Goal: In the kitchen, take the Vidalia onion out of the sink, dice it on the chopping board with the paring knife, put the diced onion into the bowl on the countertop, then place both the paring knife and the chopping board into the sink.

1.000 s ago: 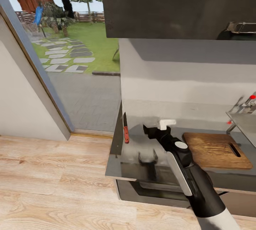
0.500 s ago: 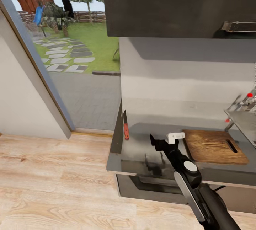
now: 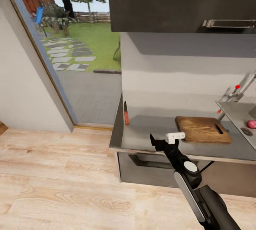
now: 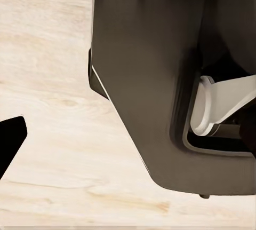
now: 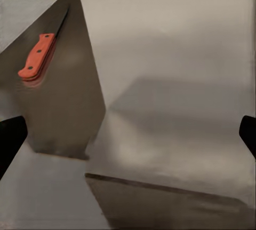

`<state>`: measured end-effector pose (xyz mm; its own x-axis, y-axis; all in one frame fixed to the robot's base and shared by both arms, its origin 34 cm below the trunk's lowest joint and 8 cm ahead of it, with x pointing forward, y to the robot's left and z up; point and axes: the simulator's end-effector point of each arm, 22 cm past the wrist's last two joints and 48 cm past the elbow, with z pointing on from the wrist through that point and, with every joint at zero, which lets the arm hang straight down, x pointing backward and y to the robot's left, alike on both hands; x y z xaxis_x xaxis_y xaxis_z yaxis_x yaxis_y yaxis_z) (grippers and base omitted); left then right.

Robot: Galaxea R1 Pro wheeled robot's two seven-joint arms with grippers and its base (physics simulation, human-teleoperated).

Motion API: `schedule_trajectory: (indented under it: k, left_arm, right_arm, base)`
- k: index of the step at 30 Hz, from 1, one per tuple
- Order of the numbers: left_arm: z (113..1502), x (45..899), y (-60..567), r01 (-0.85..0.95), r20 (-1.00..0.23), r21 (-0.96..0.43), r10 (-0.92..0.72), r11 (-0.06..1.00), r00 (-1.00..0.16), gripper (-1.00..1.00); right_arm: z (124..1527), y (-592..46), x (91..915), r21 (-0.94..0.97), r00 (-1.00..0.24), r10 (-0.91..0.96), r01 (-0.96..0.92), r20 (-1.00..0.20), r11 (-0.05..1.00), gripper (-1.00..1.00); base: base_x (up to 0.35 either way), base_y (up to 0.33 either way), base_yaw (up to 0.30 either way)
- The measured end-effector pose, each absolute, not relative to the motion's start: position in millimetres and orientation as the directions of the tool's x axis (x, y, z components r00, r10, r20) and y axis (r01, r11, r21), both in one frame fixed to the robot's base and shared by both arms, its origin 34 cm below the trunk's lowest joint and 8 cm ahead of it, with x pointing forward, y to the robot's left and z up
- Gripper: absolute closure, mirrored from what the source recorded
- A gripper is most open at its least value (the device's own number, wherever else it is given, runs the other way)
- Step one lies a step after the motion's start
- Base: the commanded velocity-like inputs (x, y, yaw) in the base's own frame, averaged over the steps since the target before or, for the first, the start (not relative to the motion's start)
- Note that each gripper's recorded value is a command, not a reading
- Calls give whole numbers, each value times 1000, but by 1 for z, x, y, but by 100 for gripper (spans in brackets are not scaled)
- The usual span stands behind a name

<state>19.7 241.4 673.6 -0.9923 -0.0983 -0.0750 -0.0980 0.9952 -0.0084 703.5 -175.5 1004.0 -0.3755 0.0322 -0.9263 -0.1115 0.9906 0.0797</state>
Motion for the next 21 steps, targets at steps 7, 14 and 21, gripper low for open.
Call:
schedule_trajectory:
  k: [7, 14, 21]
  left_arm:
    - [674, 19, 241, -98, -74, -8, -98, 995, -992, -100]
    - [674, 20, 241, -97, -75, -9, -97, 995, -992, -100]
    - [674, 22, 242, -95, -81, -8, -96, 995, -992, -100]
  right_arm:
    - [1004, -175, 703, 80, -377, 33, -111, -926, 991, -100]
    - [1003, -176, 703, 80, -378, 32, -111, -925, 991, -100]
    - [986, -177, 697, 76, -410, 25, -108, -912, 991, -100]
  base:
    - [-339, 0, 0]
    - [-329, 0, 0]
    - [-101, 0, 0]
